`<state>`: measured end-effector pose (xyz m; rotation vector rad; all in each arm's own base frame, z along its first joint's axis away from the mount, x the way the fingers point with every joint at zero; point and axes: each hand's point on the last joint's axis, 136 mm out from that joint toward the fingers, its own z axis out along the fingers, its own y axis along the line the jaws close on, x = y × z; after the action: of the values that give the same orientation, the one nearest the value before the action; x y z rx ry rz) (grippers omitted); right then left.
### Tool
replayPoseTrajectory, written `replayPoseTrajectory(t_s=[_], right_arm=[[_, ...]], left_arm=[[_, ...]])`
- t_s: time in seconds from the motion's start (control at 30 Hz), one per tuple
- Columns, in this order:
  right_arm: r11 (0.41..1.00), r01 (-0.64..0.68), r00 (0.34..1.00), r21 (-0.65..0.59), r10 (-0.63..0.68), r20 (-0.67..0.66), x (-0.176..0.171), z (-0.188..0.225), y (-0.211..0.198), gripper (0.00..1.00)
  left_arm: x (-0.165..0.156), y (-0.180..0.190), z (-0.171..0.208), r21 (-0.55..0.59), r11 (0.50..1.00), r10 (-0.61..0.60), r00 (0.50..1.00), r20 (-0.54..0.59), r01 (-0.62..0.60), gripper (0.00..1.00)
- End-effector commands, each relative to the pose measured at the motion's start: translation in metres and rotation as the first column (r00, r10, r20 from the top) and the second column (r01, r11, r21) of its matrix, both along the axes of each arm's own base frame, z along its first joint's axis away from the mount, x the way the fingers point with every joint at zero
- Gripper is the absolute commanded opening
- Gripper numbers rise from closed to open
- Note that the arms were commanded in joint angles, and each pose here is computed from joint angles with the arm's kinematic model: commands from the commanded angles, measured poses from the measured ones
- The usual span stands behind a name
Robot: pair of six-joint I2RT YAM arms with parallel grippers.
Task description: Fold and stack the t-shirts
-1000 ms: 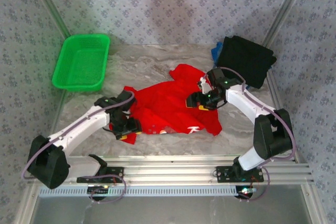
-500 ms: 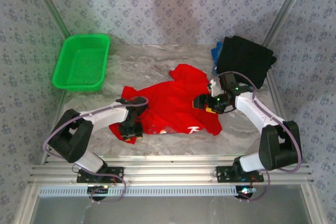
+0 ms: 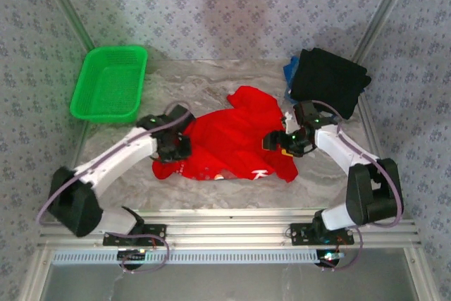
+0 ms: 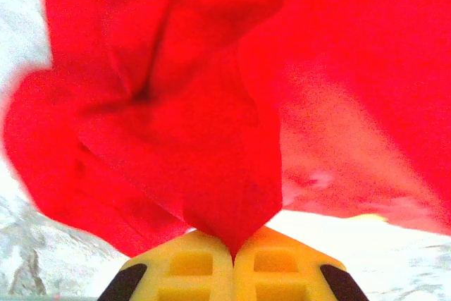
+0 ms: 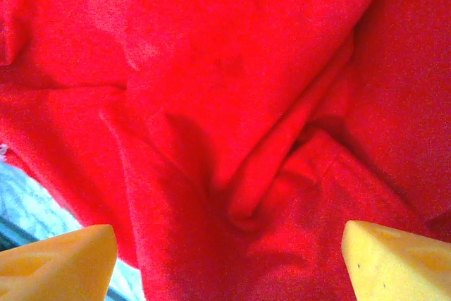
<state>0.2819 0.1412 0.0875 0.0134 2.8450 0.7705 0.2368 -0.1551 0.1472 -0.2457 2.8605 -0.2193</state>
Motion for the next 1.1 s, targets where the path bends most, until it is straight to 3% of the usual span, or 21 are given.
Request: replayPoseTrajectory(t_s=[0.0,0.27,0.33,0.47,0.73,1.07], right_arm=[[0.999,0.030,1.000,-0.030,-0.030,0.006,0.032,0.007,0.003,0.83],[0.995,0.004,1.000,-0.103,-0.007,-0.026,0.073,0.006,0.039,0.79],[0.985,-0.022,0.999,-0.170,0.015,-0.038,0.080,0.008,0.048,0.78],[0.953,-0.099,0.994,-0.287,0.079,-0.079,0.076,0.001,0.061,0.74],[0.898,-0.132,0.990,-0.419,0.098,-0.101,0.088,-0.033,0.070,0.66],[0.890,-0.099,0.994,-0.445,0.066,-0.091,0.099,-0.049,0.077,0.54]], left_arm=[[-0.010,0.040,0.032,0.097,0.995,0.015,0.999,0.042,-0.019,0.00],[-0.020,0.051,0.038,0.026,0.998,0.047,0.996,0.077,-0.049,0.00],[-0.023,0.052,0.033,0.011,0.998,0.061,0.995,0.078,-0.062,0.00],[-0.028,0.052,0.024,-0.005,0.997,0.081,0.994,0.074,-0.081,0.00],[-0.035,0.056,0.001,-0.009,0.994,0.114,0.992,0.050,-0.113,0.00],[-0.037,0.057,-0.011,0.004,0.994,0.112,0.993,0.035,-0.112,0.00]])
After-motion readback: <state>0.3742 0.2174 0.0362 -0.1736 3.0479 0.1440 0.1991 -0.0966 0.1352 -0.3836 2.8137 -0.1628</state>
